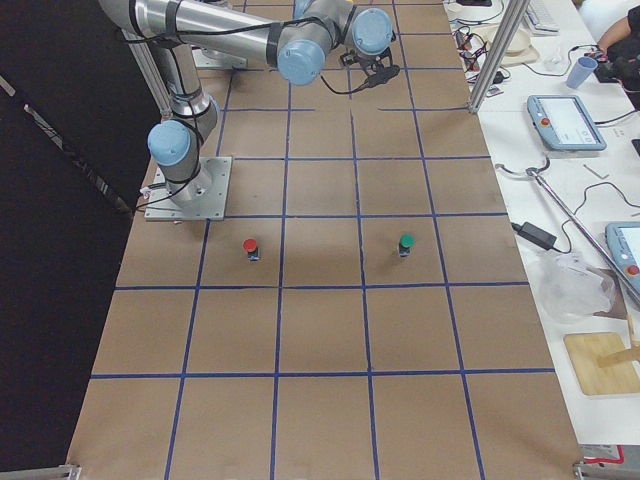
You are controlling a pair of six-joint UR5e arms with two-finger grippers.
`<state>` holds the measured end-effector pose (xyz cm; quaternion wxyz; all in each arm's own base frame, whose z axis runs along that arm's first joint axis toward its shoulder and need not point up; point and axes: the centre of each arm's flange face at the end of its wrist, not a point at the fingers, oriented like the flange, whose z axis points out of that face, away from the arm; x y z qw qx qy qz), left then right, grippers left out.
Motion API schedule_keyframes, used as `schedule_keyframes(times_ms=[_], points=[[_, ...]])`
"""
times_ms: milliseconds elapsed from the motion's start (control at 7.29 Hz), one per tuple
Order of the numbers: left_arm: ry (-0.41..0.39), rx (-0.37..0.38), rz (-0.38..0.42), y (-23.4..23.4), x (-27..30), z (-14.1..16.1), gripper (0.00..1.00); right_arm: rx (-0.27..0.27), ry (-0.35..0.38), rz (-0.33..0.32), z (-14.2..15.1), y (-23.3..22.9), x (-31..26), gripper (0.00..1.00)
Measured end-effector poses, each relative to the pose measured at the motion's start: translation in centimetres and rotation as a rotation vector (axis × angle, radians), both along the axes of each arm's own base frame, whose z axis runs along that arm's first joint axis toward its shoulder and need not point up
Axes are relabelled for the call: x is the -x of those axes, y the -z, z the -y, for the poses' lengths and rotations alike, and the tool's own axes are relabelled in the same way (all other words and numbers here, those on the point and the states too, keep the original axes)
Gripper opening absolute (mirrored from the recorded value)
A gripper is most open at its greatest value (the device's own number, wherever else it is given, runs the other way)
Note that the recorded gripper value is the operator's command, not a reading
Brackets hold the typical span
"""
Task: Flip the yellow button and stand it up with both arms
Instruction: 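Lift the yellow button and carry it toward the right gripper while the right arm approaches, then close the right gripper on the yellow button held by the left gripper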
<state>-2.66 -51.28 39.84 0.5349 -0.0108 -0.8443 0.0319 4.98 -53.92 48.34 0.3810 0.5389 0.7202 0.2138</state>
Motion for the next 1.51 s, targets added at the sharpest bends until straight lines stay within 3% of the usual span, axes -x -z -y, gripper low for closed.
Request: schedule_keyframes(times_ms=[274,411,685,960,1508], points=[[-0.05,-0.107,-0.134,-1.2,6.0,-0.4,0.14,-0.105,0.081,0.062,-0.6,-0.4,-1.1,1.0],[-0.059,-0.176,-0.18,-2.2,9.2,-1.1,0.14,-0.133,0.094,0.106,-0.9,-0.5,-1.7,1.0],[-0.07,-0.248,-0.28,-3.7,13.4,-2.0,0.13,-0.172,0.105,0.189,-1.6,-1.1,-2.8,1.0],[-0.062,-0.253,-0.326,-4.8,15.6,-2.4,0.13,-0.18,0.07,0.2,-2.8,-1.9,-5.1,1.0],[-0.028,-0.227,-0.333,-5.3,17.4,-3.0,0.13,-0.208,0.005,0.201,-5.0,-2.6,-9.0,1.0]])
